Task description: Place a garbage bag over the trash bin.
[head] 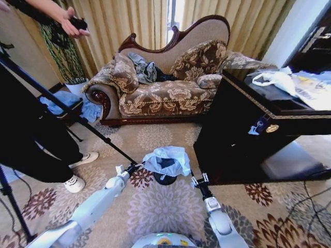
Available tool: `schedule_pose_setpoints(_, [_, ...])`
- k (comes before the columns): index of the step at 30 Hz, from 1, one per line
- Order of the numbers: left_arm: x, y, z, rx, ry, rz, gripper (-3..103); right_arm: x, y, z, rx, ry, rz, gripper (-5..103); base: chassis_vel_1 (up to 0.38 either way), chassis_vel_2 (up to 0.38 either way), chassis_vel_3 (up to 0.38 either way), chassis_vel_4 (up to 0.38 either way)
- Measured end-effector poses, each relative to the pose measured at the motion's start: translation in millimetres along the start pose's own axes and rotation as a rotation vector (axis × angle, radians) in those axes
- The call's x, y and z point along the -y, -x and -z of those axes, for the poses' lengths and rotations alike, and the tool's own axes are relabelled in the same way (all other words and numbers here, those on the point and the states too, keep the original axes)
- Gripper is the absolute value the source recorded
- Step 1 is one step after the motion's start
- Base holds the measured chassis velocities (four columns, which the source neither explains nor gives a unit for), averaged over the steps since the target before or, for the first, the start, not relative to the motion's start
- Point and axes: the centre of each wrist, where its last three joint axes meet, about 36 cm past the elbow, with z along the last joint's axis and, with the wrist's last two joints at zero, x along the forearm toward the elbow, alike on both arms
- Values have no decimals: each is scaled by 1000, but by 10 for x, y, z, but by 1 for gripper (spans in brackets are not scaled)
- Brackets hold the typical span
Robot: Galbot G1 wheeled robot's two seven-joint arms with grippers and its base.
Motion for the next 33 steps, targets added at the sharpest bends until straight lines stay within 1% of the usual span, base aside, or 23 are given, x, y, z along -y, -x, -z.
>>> schedule_pose_setpoints(1, [10, -32, 29, 4, 1, -5, 100, 26, -10, 43, 6, 5, 0, 72, 0, 0, 0, 0])
schedule_pose_setpoints(3, [49, -110, 138, 25, 14, -25, 100, 106, -22, 155, 26, 18, 5, 83, 0, 0, 0, 0])
schedule_pose_setpoints(4, [49, -110, 138, 25, 14, -25, 100, 106, -22, 155, 26, 18, 5, 83, 0, 0, 0, 0])
schedule_pose_setpoints(6, [77, -166, 232, 42, 40, -41, 100, 173, -31, 214, 35, 20, 5, 93, 0, 0, 0, 0])
schedule_pose_setpoints(7, [116, -210, 348, 62, 84, -60, 103, 232, -40, 248, 43, 20, 3, 97, 0, 0, 0, 0])
schedule_pose_setpoints(8, [116, -210, 348, 62, 84, -60, 103, 232, -40, 248, 43, 20, 3, 97, 0, 0, 0, 0])
schedule_pose_setpoints(9, [146, -243, 452, 83, 134, -76, 103, 271, -42, 272, 49, 19, -1, 99, 0, 0, 0, 0])
schedule_pose_setpoints(11, [236, -285, 718, 134, 281, -117, 99, 340, -73, 308, 55, 22, -14, 100, 0, 0, 0, 0])
schedule_pose_setpoints(12, [236, -285, 718, 134, 281, -117, 99, 340, -73, 308, 55, 22, -14, 100, 0, 0, 0, 0])
schedule_pose_setpoints(13, [292, -281, 869, 168, 392, -147, 97, 364, -97, 339, 59, 25, -21, 100, 0, 0, 0, 0])
schedule_pose_setpoints(14, [329, -267, 943, 179, 464, -166, 96, 376, -120, 357, 61, 28, -25, 100, 0, 0, 0, 0])
schedule_pose_setpoints(15, [329, -267, 943, 179, 464, -166, 96, 376, -120, 357, 61, 28, -25, 100, 0, 0, 0, 0])
schedule_pose_setpoints(17, [457, -183, 1048, 181, 627, -227, 96, 380, -190, 395, 65, 44, -36, 100, 0, 0, 0, 0])
schedule_pose_setpoints(18, [518, -140, 1045, 172, 672, -254, 96, 375, -219, 400, 64, 51, -38, 100, 0, 0, 0, 0])
schedule_pose_setpoints(19, [518, -140, 1045, 172, 672, -254, 96, 375, -219, 400, 64, 51, -38, 100, 0, 0, 0, 0])
schedule_pose_setpoints(20, [571, -93, 1028, 158, 715, -281, 95, 368, -261, 397, 61, 57, -39, 100, 0, 0, 0, 0])
schedule_pose_setpoints(21, [628, 18, 1027, 131, 790, -322, 95, 361, -336, 378, 56, 62, -41, 100, 0, 0, 0, 0])
schedule_pose_setpoints(22, [663, 118, 1049, 117, 838, -348, 95, 356, -390, 362, 55, 64, -43, 100, 0, 0, 0, 0])
schedule_pose_setpoints(23, [663, 118, 1049, 117, 838, -348, 95, 356, -390, 362, 55, 64, -43, 100, 0, 0, 0, 0])
schedule_pose_setpoints(27, [730, 513, 1182, 82, 942, -398, 94, 339, -550, 318, 43, 71, -61, 100, 0, 0, 0, 0])
schedule_pose_setpoints(28, [730, 513, 1182, 82, 942, -398, 94, 339, -550, 318, 43, 71, -61, 100, 0, 0, 0, 0])
schedule_pose_setpoints(30, [783, 734, 1247, 62, 991, -444, 93, 352, -604, 303, 46, 68, -72, 100, 0, 0, 0, 0])
schedule_pose_setpoints(33, [845, 838, 1255, 47, 1006, -476, 93, 357, -637, 292, 45, 67, -77, 100, 0, 0, 0, 0])
